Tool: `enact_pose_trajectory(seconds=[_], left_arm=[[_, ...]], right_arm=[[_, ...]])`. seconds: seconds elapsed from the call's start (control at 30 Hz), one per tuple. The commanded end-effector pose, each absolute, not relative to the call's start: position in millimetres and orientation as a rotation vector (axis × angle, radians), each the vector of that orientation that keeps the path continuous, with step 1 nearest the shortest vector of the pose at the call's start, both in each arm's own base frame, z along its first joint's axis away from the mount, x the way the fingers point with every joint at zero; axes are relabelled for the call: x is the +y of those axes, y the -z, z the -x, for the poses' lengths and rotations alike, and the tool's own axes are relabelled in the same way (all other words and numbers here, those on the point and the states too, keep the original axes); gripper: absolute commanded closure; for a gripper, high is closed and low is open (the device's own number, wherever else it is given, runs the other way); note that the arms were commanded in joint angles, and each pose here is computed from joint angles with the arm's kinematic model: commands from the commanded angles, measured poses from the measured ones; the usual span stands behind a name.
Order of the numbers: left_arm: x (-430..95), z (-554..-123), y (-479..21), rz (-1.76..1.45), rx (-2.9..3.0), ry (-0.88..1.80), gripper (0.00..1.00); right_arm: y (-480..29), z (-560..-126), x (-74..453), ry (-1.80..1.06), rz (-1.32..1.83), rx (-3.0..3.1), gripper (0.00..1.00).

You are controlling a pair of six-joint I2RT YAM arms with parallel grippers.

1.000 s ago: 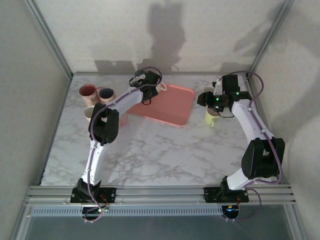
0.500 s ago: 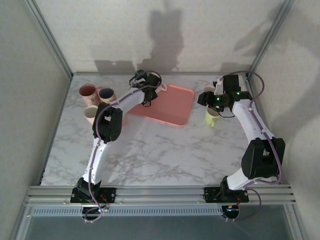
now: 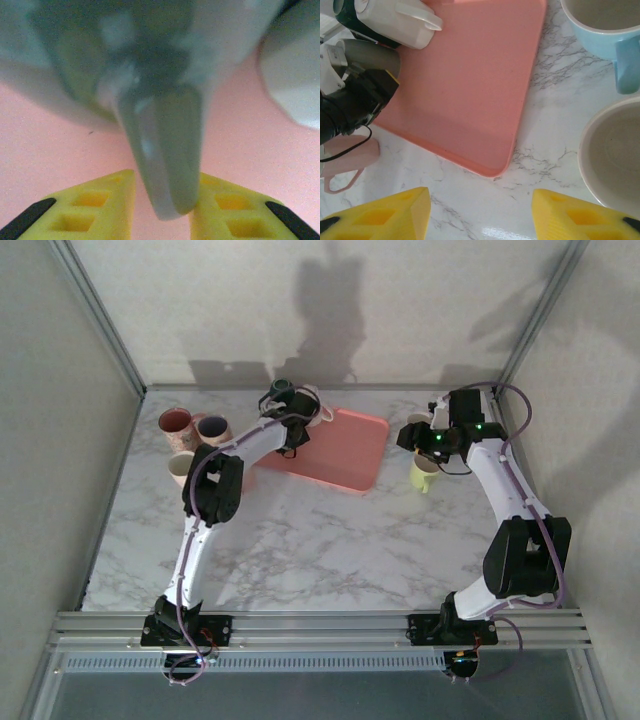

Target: Turn the mug right side up

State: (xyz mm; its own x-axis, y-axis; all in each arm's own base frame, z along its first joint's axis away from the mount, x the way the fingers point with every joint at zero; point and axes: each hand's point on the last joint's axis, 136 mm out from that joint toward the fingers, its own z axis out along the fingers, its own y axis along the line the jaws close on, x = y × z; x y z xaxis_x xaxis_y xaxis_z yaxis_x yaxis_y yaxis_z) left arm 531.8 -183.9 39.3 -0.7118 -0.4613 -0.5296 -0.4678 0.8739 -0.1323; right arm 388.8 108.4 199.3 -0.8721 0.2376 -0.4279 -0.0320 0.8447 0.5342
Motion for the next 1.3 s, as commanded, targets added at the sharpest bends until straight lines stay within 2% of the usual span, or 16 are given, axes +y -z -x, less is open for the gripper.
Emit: enact_pose_trajectory(seconds=[0.0, 0.13, 0.3, 0.47, 1.27], left_arm=[[-158, -528, -66, 0.677, 2.436, -0.056, 0.68], [-154, -525, -75, 0.622, 2.428, -0.055, 0.67], [-159, -530, -83, 0.506, 2.421, -0.052, 0.56], [-161, -532, -87, 0.419, 2.424, -0.077, 0.52], [-152, -540, -76, 0.343, 2.439, -0.128, 0.71]], right_arm=[[-228, -384, 108, -0.766, -0.149, 2.466, 0.44], [-228, -381, 107, -0.765, -0.165, 2.464, 0.44], [-225, -378, 106, -0.768, -0.18, 2.469, 0.44], [-227, -377, 105, -0.754, -0.178, 2.468, 0.44], [-233, -379, 105, -0.762, -0.193, 2.462, 0.44]])
